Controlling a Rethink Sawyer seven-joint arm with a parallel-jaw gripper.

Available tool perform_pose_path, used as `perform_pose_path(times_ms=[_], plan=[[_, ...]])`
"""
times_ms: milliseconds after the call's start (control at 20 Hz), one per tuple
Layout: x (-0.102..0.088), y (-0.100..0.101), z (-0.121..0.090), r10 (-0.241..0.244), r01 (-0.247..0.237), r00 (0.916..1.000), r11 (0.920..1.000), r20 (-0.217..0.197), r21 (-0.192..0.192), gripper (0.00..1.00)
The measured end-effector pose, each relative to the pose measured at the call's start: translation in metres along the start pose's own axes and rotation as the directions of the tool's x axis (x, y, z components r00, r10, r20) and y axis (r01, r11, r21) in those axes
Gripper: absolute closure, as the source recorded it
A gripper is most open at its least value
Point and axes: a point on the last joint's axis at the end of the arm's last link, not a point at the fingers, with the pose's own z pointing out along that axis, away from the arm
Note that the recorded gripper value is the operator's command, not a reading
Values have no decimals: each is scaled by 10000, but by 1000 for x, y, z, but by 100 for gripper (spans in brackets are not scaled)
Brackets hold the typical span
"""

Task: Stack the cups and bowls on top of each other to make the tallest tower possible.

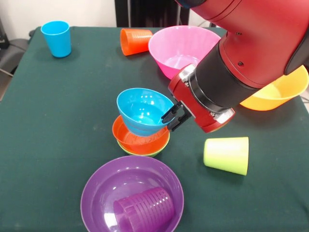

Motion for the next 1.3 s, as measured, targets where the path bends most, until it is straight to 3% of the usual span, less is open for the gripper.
perform_pose_path(times_ms=[950, 1300], plan=[[14, -4, 19, -64, 78, 9992, 9993, -387, 373, 100], [17, -2, 23, -107, 118, 9994, 9994, -331, 337, 100]])
